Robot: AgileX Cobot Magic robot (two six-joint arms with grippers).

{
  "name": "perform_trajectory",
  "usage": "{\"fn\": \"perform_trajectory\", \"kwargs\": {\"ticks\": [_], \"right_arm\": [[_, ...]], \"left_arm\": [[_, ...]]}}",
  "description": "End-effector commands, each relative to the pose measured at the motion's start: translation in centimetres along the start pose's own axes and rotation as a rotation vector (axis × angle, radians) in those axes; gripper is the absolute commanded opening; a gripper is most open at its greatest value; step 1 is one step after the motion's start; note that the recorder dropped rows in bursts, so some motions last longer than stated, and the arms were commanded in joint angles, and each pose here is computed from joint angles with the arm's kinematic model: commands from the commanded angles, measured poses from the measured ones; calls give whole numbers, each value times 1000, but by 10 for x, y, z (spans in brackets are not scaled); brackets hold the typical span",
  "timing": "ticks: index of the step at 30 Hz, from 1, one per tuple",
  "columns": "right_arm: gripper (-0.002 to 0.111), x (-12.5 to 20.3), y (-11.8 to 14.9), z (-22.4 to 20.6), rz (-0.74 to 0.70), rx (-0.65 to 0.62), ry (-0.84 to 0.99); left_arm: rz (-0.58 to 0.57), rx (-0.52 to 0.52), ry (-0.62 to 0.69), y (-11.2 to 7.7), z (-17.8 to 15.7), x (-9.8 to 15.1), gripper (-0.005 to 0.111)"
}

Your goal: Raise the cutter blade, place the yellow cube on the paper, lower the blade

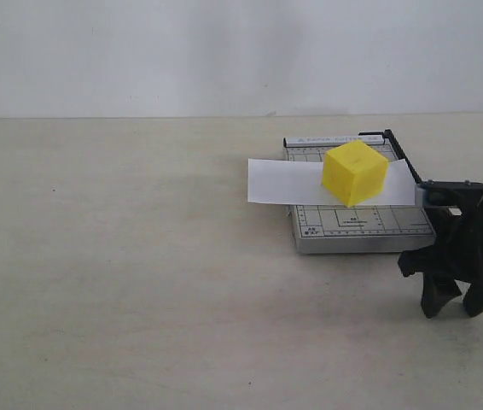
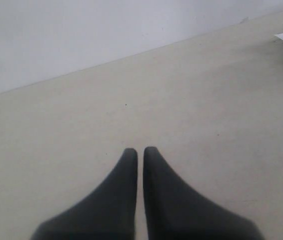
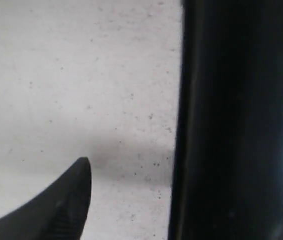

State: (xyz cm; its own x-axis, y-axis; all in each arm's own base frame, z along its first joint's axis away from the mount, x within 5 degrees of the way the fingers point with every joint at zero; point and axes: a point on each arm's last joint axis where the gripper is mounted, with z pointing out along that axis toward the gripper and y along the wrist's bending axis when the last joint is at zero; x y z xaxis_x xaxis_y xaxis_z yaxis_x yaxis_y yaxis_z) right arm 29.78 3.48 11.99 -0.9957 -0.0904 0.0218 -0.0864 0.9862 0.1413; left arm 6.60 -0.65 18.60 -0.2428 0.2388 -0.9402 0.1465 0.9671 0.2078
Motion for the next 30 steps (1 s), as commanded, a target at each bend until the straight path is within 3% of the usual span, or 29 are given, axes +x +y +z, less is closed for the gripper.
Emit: {"fn": "perform_trajectory", "kwargs": {"ticks": [1, 5, 10, 18, 21, 23, 25, 26, 30], "right_arm": [[55, 13, -1, 9, 21, 10, 134], [55, 19, 0, -7, 16, 24, 150], [55, 26, 2, -48, 19, 75, 30], [55, 70, 14, -130, 103, 73, -164], [46, 92, 20, -170, 148, 38, -406], [29, 112, 24, -196, 141, 10, -643], [5, 144, 27, -221, 95, -9, -934], [0, 164, 29, -229, 55, -6, -1064], [0, 235, 29, -237, -60, 29, -1491]], "left_arm": [[-21, -2, -3, 0, 1, 0, 4], [-21, -2, -3, 0, 1, 0, 4], [-21, -2, -3, 0, 1, 0, 4], [-21, -2, -3, 0, 1, 0, 4], [-21, -2, -3, 0, 1, 0, 4], [-21, -2, -3, 0, 1, 0, 4], [-21, -2, -3, 0, 1, 0, 4], [-21, -2, -3, 0, 1, 0, 4], [-21, -2, -3, 0, 1, 0, 4]]}}
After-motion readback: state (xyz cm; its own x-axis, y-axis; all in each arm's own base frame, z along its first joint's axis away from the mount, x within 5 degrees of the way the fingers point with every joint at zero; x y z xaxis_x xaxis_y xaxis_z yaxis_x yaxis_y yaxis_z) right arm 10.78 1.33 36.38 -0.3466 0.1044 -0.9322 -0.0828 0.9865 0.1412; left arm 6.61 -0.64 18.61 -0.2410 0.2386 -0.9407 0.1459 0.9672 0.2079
